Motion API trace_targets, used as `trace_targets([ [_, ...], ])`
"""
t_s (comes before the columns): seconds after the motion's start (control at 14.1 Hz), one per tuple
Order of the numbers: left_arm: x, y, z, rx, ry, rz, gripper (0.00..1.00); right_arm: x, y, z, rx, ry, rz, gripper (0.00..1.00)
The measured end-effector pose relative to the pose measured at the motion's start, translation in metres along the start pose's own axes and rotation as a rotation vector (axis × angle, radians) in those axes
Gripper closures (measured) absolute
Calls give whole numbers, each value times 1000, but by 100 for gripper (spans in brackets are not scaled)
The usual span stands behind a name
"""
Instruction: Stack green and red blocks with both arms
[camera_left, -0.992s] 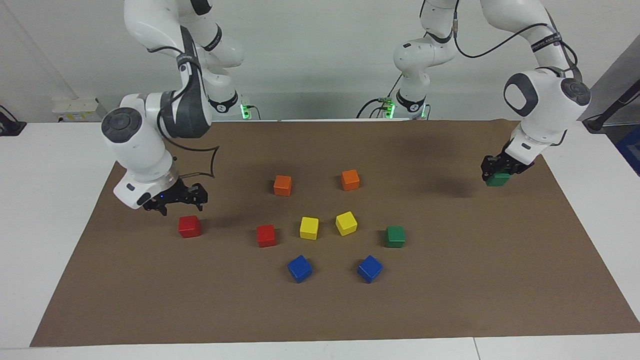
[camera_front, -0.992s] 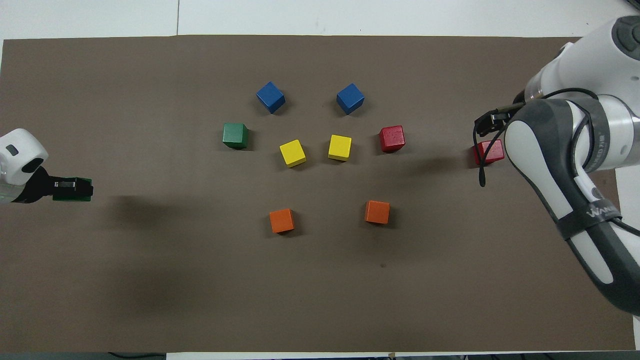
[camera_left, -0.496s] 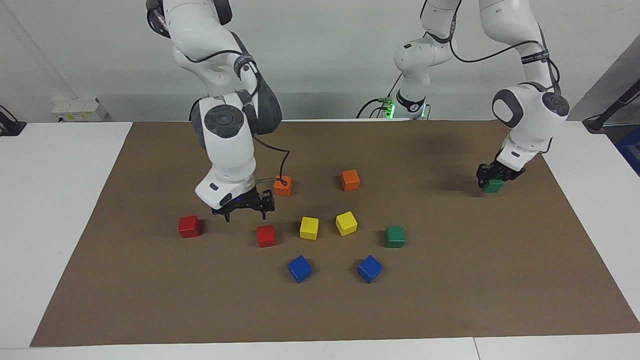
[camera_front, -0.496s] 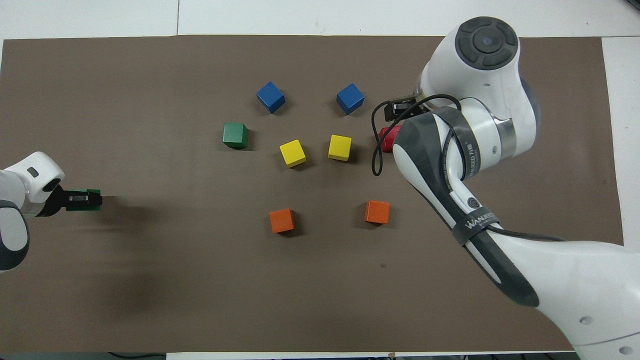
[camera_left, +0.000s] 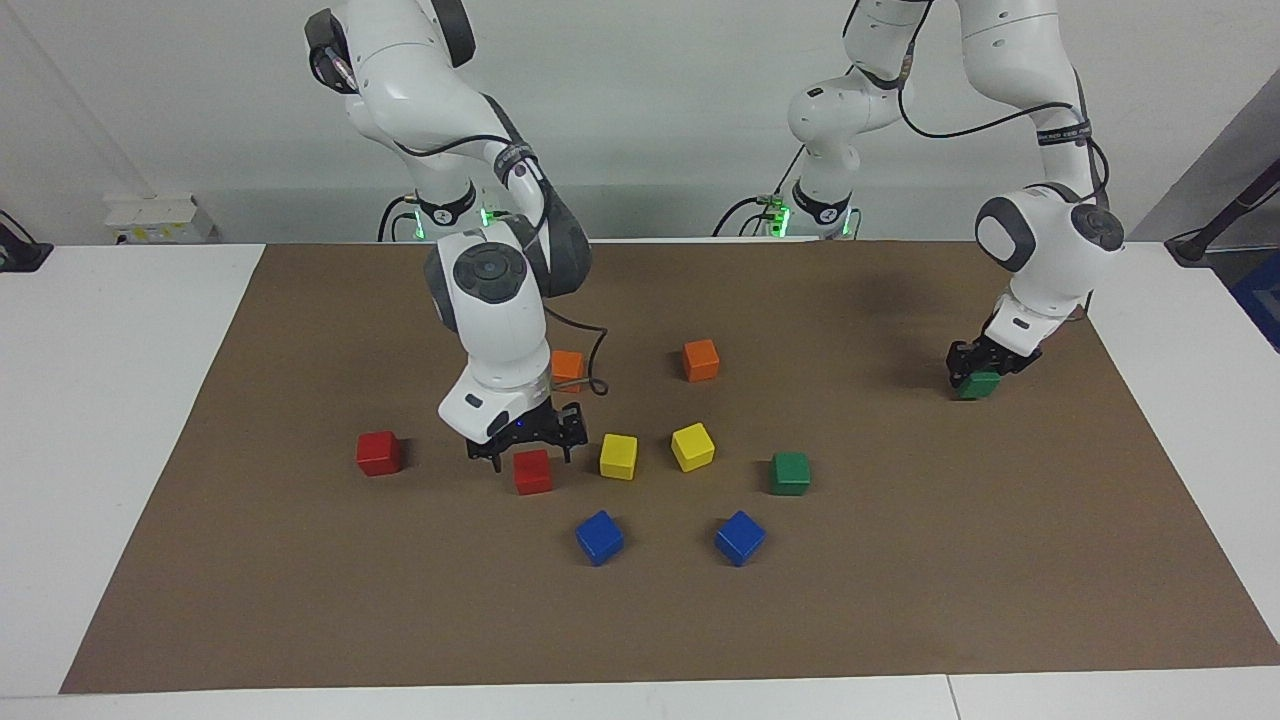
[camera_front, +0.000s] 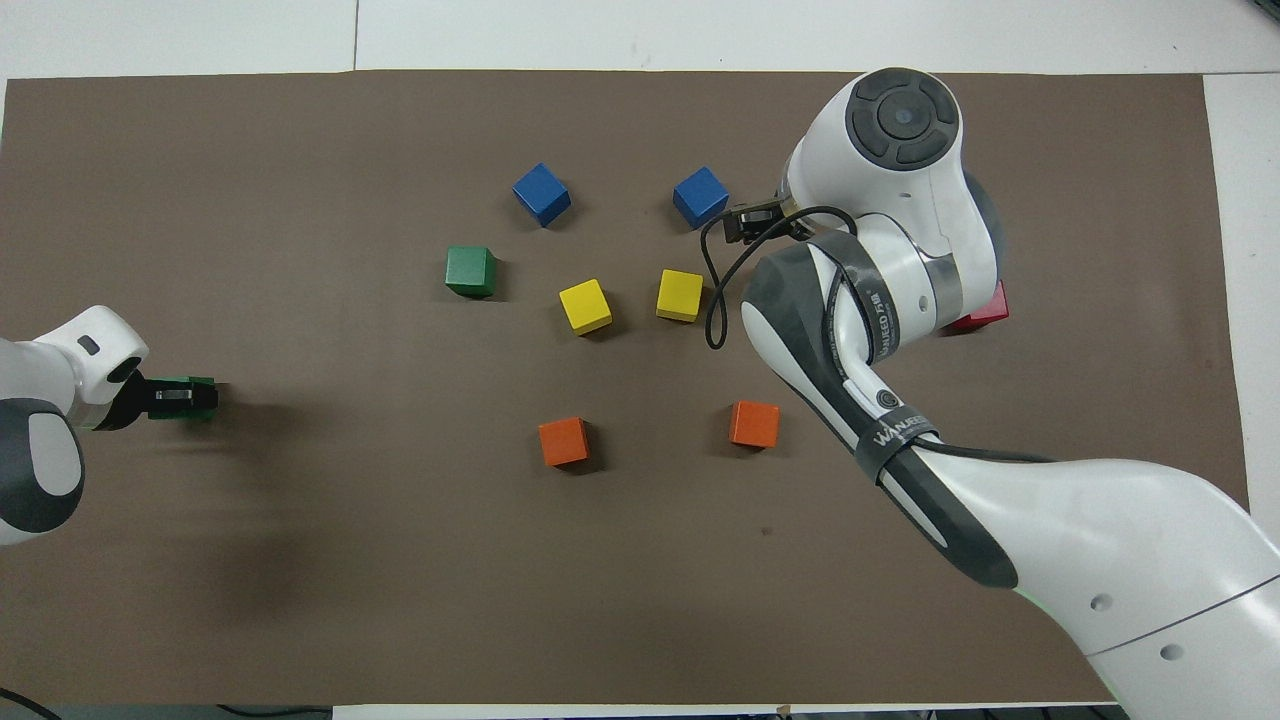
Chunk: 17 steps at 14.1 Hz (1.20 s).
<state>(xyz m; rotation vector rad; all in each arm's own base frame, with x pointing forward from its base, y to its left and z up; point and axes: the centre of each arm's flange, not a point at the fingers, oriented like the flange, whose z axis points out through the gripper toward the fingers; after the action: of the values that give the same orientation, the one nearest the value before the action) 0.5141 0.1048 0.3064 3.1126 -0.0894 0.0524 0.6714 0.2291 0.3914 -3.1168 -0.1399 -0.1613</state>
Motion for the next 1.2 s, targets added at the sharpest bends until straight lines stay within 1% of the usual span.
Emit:
trace_targets([
  [0.43,0,0,7,-4,-12,-1,45,-11,23,40,-1,-26,13,0],
  [0.78,3,0,5,-6,-15,2,44,-22,18,57,-1,-43,3,0],
  [0.85,7,0,0,-10,-23,6,42,-24,16,60,2,-36,-1,0],
  [0.92,13,0,-9,-14,-34,10,34,-27,15,65,4,-33,-4,0],
  [1.13,39,2,-55,-23,-50,27,1,-34,14,77,4,-39,-7,0],
  [1.2,46,4,-69,-24,-51,35,0,-36,15,79,4,-41,-7,0],
])
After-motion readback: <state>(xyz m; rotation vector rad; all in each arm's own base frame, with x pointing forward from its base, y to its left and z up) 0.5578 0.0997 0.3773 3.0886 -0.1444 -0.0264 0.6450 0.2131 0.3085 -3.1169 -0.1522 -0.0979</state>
